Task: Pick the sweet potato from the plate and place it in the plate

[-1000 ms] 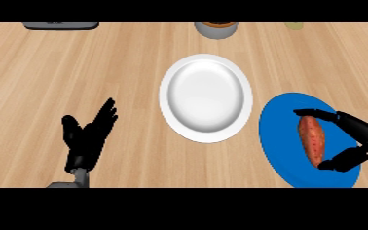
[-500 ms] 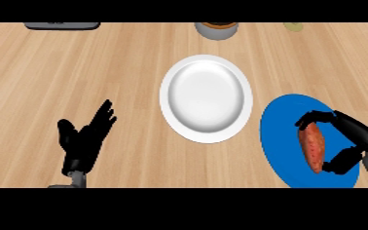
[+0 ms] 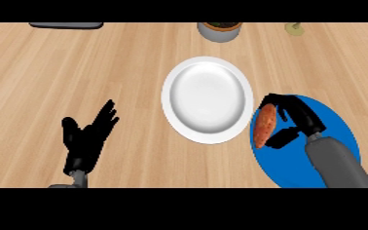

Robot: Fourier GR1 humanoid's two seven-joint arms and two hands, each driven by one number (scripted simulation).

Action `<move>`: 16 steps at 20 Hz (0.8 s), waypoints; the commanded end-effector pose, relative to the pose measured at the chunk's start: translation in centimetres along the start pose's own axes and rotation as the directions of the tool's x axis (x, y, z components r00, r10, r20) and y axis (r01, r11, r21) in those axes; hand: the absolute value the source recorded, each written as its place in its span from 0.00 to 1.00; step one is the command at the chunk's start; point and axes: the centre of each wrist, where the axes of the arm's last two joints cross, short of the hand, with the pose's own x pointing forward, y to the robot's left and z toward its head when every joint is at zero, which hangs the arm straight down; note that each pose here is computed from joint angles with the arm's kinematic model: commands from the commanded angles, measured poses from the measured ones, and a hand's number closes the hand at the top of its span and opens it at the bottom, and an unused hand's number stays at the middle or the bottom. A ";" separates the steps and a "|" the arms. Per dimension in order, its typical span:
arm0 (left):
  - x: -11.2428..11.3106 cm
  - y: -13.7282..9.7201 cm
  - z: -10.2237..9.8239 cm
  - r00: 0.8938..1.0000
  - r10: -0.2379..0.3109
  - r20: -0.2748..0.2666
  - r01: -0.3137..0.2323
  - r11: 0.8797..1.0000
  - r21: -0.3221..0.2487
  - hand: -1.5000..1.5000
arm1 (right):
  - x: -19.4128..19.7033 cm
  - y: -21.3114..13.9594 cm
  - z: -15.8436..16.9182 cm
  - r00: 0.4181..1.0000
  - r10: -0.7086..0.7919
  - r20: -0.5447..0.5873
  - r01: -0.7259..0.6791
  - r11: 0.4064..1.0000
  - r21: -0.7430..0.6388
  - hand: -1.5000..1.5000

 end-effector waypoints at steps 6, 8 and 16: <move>-0.6 -0.5 0.0 0.999 -0.001 -0.038 0.000 1.000 -0.021 0.50 | 11.1 4.0 -6.4 0.997 -0.056 -0.058 0.026 0.903 -0.428 1.00; -0.8 -0.1 0.0 0.999 -0.004 -0.048 0.003 1.000 -0.004 0.50 | 13.3 5.3 -7.0 0.991 -0.108 -0.077 0.054 0.858 -0.511 1.00; -0.4 -0.7 -0.2 0.999 -0.016 -0.045 0.014 0.999 -0.044 0.50 | 16.8 4.3 -8.6 0.954 -0.262 -0.144 0.042 0.594 -0.803 1.00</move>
